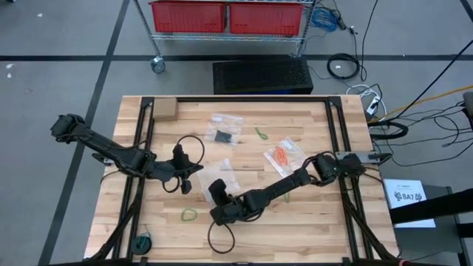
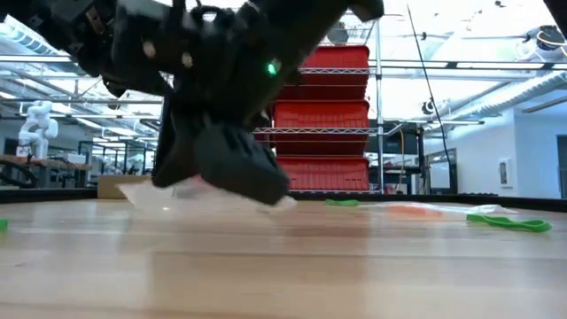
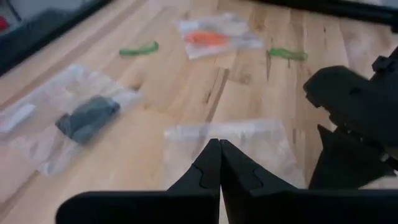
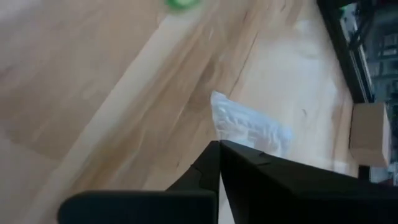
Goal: Sort rubber bands
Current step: Open the transparent zip bag
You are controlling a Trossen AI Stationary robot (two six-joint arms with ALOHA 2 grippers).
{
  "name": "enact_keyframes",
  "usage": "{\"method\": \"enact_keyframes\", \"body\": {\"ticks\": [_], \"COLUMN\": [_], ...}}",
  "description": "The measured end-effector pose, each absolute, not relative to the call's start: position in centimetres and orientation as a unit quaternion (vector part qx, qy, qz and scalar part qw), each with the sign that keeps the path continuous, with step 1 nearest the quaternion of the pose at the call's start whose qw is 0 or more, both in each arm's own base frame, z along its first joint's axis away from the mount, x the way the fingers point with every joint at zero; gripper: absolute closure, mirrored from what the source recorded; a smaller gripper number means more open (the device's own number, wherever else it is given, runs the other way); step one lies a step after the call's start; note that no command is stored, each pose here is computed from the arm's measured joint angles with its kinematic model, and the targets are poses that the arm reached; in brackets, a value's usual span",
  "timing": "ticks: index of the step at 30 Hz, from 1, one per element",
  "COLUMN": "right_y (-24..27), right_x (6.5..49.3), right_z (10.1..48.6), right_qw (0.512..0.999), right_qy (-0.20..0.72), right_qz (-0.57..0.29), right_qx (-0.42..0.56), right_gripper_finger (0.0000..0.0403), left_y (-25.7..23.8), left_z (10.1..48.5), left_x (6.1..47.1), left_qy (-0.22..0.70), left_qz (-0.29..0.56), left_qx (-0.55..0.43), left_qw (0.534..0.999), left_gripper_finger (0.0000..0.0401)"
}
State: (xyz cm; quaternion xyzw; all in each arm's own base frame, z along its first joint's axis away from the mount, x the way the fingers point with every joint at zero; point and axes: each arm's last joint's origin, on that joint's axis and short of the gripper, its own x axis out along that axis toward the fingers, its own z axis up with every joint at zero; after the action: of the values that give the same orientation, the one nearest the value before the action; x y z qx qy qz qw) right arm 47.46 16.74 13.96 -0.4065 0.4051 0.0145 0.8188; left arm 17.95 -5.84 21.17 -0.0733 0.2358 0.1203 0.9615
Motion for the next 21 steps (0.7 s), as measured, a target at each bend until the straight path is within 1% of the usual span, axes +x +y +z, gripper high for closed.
{"method": "enact_keyframes", "body": {"ticks": [4, 10, 15, 17, 21], "right_y": [16.2, 16.0, 15.6, 15.3, 14.8], "right_x": [46.7, 45.0, 42.2, 40.7, 37.2], "right_z": [15.3, 19.1, 22.3, 23.1, 23.3], "right_qw": [0.826, 0.84, 0.868, 0.88, 0.906], "right_qy": [0.429, 0.426, 0.391, 0.37, 0.308], "right_qz": [-0.003, -0.069, -0.113, -0.137, -0.189], "right_qx": [-0.366, -0.33, -0.284, -0.265, -0.221], "right_gripper_finger": [0.0403, 0.0403, 0.0403, 0.0403, 0.0403], "left_y": [-5.8, -5.4, -5.2, -5.2, -5.0], "left_z": [21.8, 23.5, 25.2, 25.7, 26.2], "left_x": [18.1, 17.8, 17.4, 17.3, 17.4], "left_qy": [0.207, 0.139, 0.082, 0.065, 0.049], "left_qz": [0.129, 0.163, 0.156, 0.154, 0.148], "left_qx": [-0.058, -0.028, -0.012, -0.002, 0.023], "left_qw": [0.968, 0.976, 0.984, 0.986, 0.988], "left_gripper_finger": [0.0397, 0.0397, 0.0397, 0.0397, 0.0398]}}
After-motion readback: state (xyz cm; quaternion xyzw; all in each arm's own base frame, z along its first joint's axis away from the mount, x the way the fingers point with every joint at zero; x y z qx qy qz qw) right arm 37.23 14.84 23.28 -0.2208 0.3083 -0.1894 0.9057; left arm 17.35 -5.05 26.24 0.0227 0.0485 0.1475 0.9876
